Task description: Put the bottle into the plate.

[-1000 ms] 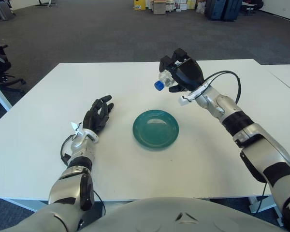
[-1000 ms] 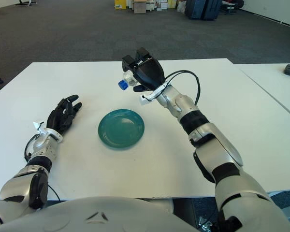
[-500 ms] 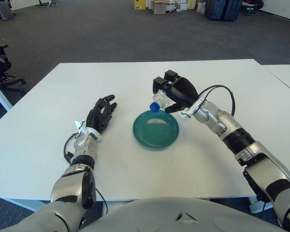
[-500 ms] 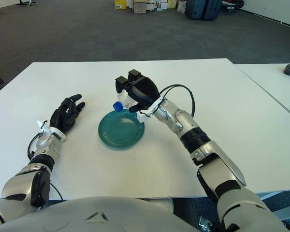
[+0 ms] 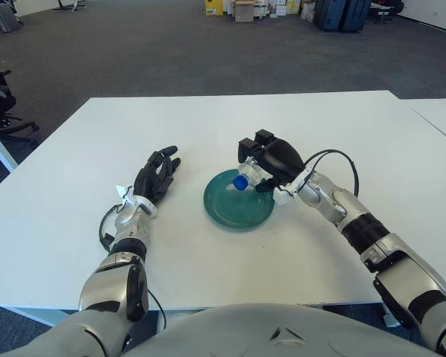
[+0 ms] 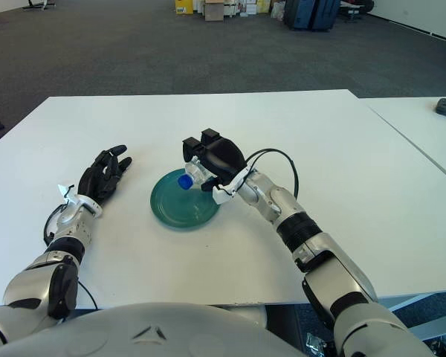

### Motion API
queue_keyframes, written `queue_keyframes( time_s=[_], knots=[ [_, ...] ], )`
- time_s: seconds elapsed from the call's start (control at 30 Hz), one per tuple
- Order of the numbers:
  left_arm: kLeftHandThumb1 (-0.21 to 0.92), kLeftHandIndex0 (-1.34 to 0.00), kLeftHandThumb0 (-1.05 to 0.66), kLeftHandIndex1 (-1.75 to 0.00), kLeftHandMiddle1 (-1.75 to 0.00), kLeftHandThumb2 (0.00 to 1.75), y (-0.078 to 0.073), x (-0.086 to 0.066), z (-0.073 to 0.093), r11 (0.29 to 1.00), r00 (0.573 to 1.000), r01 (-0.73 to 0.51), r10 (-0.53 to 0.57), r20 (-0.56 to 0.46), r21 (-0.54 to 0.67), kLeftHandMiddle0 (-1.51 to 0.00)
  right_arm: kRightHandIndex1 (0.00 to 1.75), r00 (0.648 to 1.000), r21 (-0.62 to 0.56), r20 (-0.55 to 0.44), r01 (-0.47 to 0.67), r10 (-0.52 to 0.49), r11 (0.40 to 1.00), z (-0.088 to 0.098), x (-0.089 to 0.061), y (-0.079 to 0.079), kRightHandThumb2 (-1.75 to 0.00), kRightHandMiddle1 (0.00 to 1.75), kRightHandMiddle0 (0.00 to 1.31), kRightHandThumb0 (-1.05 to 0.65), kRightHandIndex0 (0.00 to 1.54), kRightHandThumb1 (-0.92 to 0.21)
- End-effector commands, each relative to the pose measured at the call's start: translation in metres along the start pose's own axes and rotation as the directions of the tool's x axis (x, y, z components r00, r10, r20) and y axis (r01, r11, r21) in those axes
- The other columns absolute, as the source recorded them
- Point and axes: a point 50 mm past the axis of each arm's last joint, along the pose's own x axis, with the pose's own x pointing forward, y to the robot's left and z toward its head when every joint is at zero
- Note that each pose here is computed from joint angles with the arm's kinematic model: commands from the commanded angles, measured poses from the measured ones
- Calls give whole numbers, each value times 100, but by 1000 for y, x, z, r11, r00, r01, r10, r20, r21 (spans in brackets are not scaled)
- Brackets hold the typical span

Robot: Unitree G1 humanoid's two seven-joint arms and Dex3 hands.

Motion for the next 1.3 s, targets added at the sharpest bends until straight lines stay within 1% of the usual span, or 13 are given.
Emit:
queue_keyframes(
  time_s=[0.0, 0.2, 0.3, 0.43, 0.63, 0.77, 1.0, 1.27],
  knots=[
    [92, -20, -70, -105, -69, 59, -1, -7, -18, 1000, 996, -13, 10, -92, -24, -49, 175, 999, 39, 8, 37, -37, 999, 4, 5, -11, -160, 175, 56, 0, 79, -8],
    [92, -18, -69, -105, -67, 60, -2, -6, -18, 1000, 995, -13, 11, -98, -23, -48, 175, 1000, 124, -6, 14, -14, 992, 6, 5, -7, -164, 175, 59, 0, 82, -4],
    [92, -17, -68, -105, -66, 60, -2, -6, -18, 1000, 995, -15, 12, -99, -27, -48, 175, 1000, 161, -14, 3, -1, 987, 7, 6, -3, -163, 175, 58, 0, 81, -5],
    [92, -17, -68, -106, -65, 60, -2, -6, -18, 999, 995, -19, 16, -103, -27, -47, 175, 999, 258, -28, -25, 34, 966, 6, 7, 4, -158, 175, 55, 0, 77, -10],
    [92, -16, -69, -106, -64, 61, -3, -5, -19, 999, 994, -23, 20, -107, -24, -48, 174, 998, 371, -14, -46, 55, 928, 6, 7, 9, -154, 175, 52, 0, 75, -13],
    [92, -16, -69, -107, -64, 61, -3, -5, -19, 999, 994, -25, 22, -107, -27, -48, 174, 998, 424, -2, -61, 68, 904, 8, 6, 12, -153, 175, 52, 0, 74, -13],
    [92, -17, -69, -107, -64, 61, -4, -5, -19, 999, 994, -27, 23, -107, -32, -49, 173, 997, 431, 18, -72, 71, 900, 12, 7, 14, -152, 175, 51, 0, 74, -14],
    [92, -16, -69, -107, -63, 62, -5, -4, -20, 999, 994, -29, 25, -110, -28, -48, 174, 995, 405, 32, -95, 90, 909, 16, 9, 18, -152, 175, 51, 0, 73, -15]
  ],
)
